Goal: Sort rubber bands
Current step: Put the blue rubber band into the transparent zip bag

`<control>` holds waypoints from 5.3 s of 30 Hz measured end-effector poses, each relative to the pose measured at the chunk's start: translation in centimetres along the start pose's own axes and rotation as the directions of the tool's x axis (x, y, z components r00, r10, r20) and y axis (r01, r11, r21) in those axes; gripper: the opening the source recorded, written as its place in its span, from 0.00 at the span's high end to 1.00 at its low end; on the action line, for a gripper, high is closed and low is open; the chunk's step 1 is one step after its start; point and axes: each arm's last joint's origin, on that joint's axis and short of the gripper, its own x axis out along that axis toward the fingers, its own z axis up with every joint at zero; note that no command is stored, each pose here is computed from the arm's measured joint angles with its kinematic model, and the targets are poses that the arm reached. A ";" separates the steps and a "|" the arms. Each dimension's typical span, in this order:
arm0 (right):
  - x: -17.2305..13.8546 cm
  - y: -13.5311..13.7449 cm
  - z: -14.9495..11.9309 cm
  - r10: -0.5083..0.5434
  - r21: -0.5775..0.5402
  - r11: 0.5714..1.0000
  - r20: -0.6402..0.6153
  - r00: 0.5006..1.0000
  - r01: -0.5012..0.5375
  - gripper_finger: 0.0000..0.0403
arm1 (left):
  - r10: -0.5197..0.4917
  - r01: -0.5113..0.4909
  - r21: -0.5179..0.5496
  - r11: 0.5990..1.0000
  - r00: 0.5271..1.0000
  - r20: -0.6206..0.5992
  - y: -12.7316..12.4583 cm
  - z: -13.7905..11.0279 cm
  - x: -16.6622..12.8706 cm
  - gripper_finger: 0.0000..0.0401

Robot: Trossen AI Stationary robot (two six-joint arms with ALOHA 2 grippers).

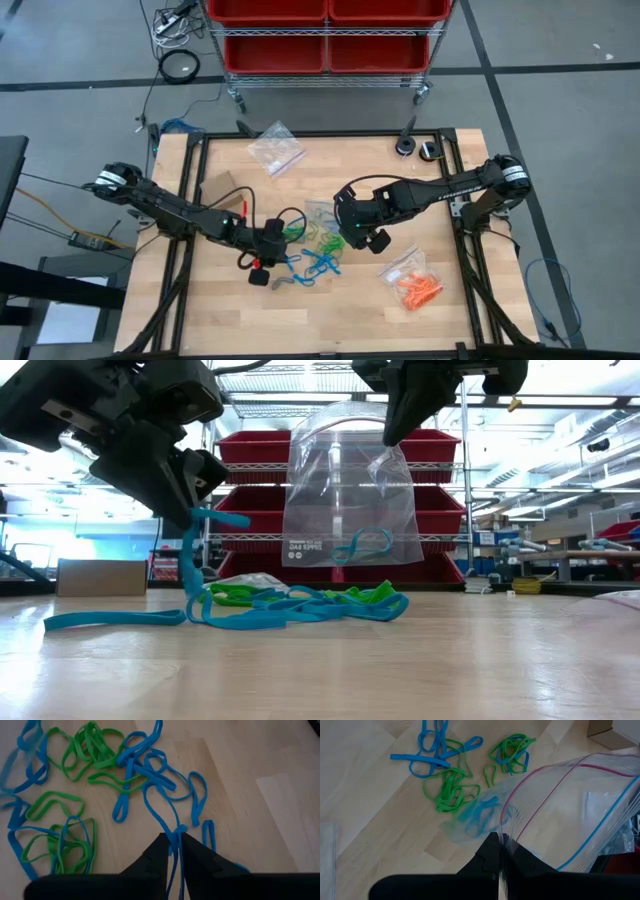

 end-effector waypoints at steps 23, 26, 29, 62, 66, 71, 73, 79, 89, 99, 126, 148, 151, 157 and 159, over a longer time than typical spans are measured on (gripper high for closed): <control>0.0 0.0 -0.1 0.004 0.004 1.000 -0.005 1.000 -0.004 1.00 | -0.041 0.042 -0.006 0.999 0.998 0.043 -0.1 0.4 0.0 0.72; 0.0 0.0 -0.1 0.004 0.004 1.000 -0.006 1.000 -0.004 1.00 | -0.041 0.041 -0.007 0.999 0.998 0.043 -0.1 0.4 0.0 0.74; 0.0 0.0 -0.1 0.004 0.004 1.000 -0.006 1.000 -0.004 1.00 | -0.031 0.032 -0.027 0.999 0.999 0.037 -0.1 0.4 0.0 0.82; 0.0 0.0 0.0 0.034 0.022 0.999 0.028 0.999 -0.034 1.00 | 0.135 -0.140 -0.165 0.976 0.990 -0.038 0.7 -8.0 1.9 0.93; 0.0 -0.1 0.0 0.033 0.025 0.999 0.027 0.999 -0.033 1.00 | 0.194 -0.192 -0.157 0.969 0.981 -0.007 0.9 -7.8 1.9 0.98; 0.1 -0.1 0.0 0.033 0.025 0.999 0.027 0.999 -0.033 1.00 | 0.192 -0.176 -0.156 0.972 0.977 0.093 0.8 -6.7 1.9 0.99; 0.1 -0.1 0.0 0.033 0.025 0.999 0.027 0.999 -0.033 1.00 | 0.176 -0.159 -0.131 0.979 0.976 0.126 0.6 -6.0 1.8 0.99; 0.1 -0.2 0.0 0.036 0.027 0.999 0.034 0.999 -0.036 1.00 | 0.102 -0.108 0.003 0.994 0.951 0.292 -0.2 -1.5 0.4 1.00; 0.1 -0.1 0.1 0.052 0.033 0.998 0.052 0.997 -0.054 1.00 | 0.202 -0.315 0.211 0.925 0.881 0.428 -0.3 8.3 -5.8 1.00; 0.0 0.0 0.2 0.033 0.013 0.999 0.040 0.999 -0.033 1.00 | 0.395 -0.462 0.212 0.861 0.871 0.291 4.4 10.9 -9.1 1.00; 0.0 0.0 0.2 0.033 0.012 0.999 0.040 0.999 -0.034 1.00 | 0.241 -0.313 0.250 0.916 0.929 0.280 5.7 11.8 -7.7 0.65; 0.0 0.1 0.0 0.039 0.016 0.999 0.021 0.999 -0.039 1.00 | 0.382 -0.399 0.209 0.893 0.916 0.121 5.9 10.2 -8.0 0.58; 0.0 0.1 0.0 0.038 0.016 0.999 0.022 0.999 -0.038 1.00 | 0.384 -0.400 0.224 0.889 0.916 0.113 6.1 10.2 -7.5 0.58; 0.0 0.0 0.2 0.029 0.019 0.999 0.035 0.999 -0.029 1.00 | 0.378 -0.405 0.263 0.876 0.914 0.151 6.3 10.8 -6.2 0.58; 0.0 0.0 0.2 0.028 0.018 0.999 0.035 0.999 -0.029 1.00 | 0.380 -0.404 0.277 0.872 0.915 0.138 6.4 10.8 -5.6 0.59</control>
